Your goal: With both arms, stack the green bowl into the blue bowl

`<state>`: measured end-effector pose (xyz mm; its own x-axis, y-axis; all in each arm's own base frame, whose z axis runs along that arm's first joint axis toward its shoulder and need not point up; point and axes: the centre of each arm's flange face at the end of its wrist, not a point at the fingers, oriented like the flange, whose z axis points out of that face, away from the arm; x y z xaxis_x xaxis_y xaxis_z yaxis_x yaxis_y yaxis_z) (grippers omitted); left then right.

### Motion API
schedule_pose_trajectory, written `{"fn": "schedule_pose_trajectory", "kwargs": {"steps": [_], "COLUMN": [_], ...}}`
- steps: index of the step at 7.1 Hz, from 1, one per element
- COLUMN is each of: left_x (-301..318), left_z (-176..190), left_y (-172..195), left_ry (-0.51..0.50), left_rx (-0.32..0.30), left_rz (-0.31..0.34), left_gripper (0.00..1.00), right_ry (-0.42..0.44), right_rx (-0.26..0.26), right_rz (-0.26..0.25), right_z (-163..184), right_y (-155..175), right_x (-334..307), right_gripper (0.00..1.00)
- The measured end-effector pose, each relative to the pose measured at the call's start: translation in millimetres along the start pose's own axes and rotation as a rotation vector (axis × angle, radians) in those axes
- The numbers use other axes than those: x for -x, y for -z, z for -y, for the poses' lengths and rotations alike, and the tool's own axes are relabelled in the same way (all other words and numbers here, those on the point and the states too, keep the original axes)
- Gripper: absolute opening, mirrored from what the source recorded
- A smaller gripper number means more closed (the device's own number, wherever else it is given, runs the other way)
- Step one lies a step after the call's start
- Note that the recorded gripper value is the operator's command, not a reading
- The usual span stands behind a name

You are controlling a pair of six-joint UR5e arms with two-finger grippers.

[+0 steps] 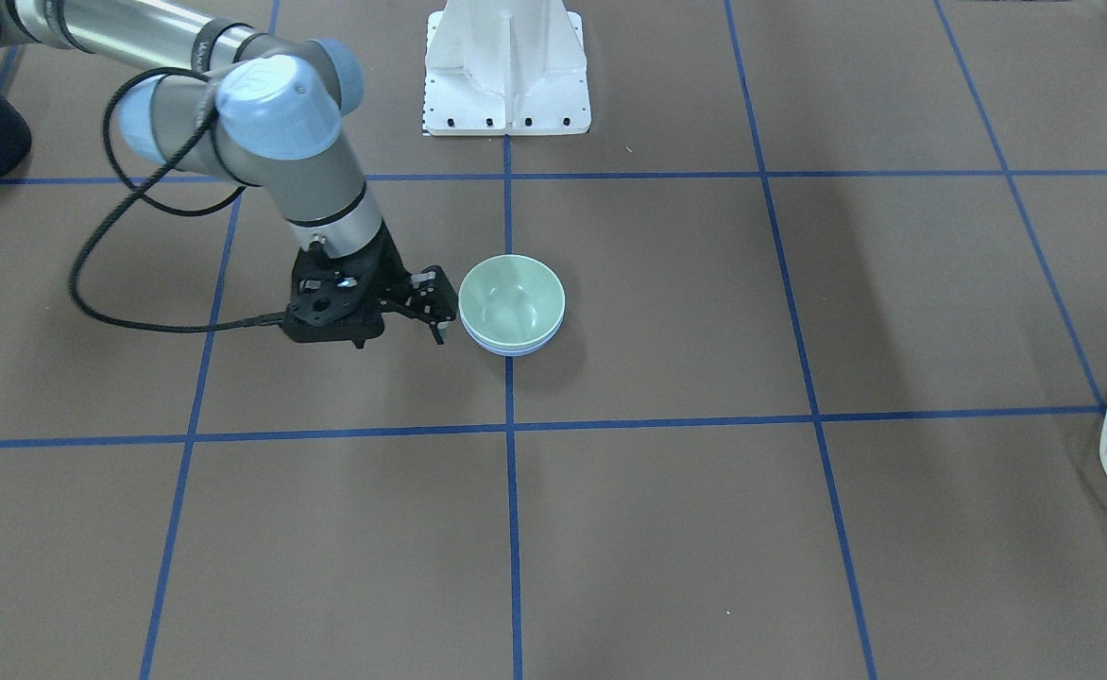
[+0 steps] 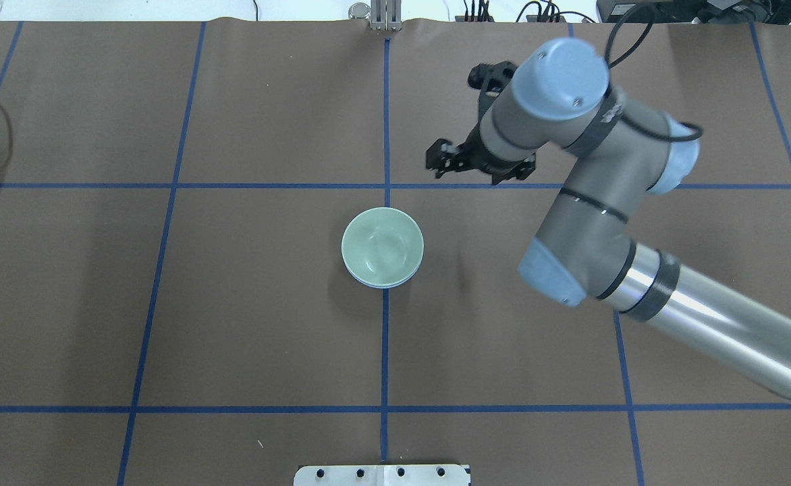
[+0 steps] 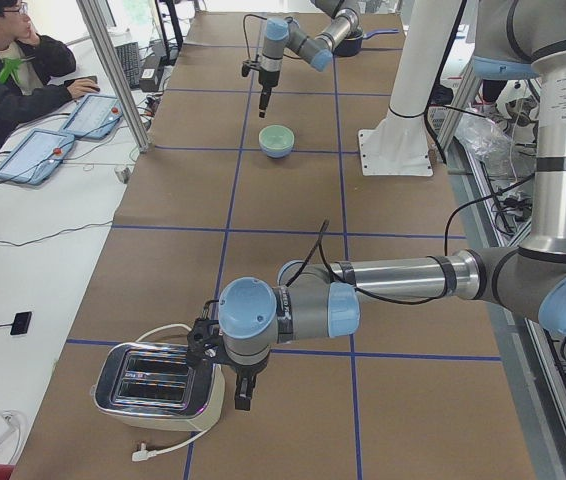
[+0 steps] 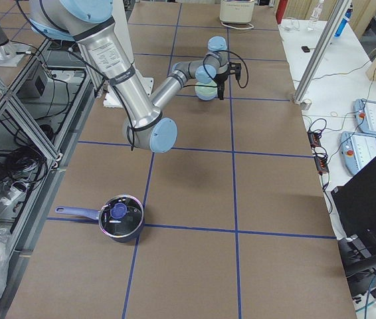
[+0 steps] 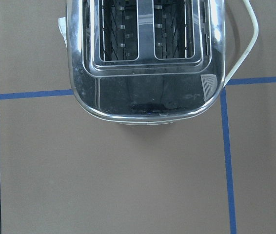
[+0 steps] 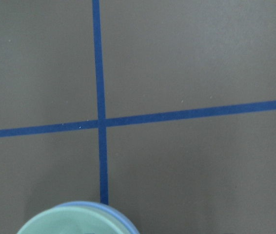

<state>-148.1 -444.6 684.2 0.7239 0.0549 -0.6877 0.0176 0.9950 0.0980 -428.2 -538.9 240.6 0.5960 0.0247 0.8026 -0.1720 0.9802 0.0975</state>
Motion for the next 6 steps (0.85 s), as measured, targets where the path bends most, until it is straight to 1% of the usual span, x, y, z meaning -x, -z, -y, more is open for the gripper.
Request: {"fn": "schedule_pose_trajectory", "kwargs": {"steps": [2,3,4,5,6], "left_x": [-22.2,-48.4,-74.1,-90.9,-100.3], "left_z": [9.3,19.4,27.4,31.2,33.7], "left_y": [-5.3,-4.9,-0.2,4.3,8.2], "left_ry": [0.047,0.071,0.08,0.073,0.063], "left_rx": [0.004,0.005,0.001,-0.005,-0.012], "left_rz": [-0.039,-0.055,-0.061,-0.07,-0.081], "left_gripper": [0.98,0.98,0.98,0.98,0.98], "right_ry": [0.123,0.173,0.214,0.24,0.238], "right_rx": [0.003,0.01,0.018,0.032,0.046], "right_rz": [-0.044,-0.069,-0.092,-0.1,-0.1], "right_z": [82.5,112.0,129.7,135.2,129.7], "right_y": [39.2,54.2,68.6,84.9,103.0], "right_x": [-125.8,-189.5,-252.1,-315.6,-384.3], "right_gripper": [1.0,1.0,1.0,1.0,1.0]}}
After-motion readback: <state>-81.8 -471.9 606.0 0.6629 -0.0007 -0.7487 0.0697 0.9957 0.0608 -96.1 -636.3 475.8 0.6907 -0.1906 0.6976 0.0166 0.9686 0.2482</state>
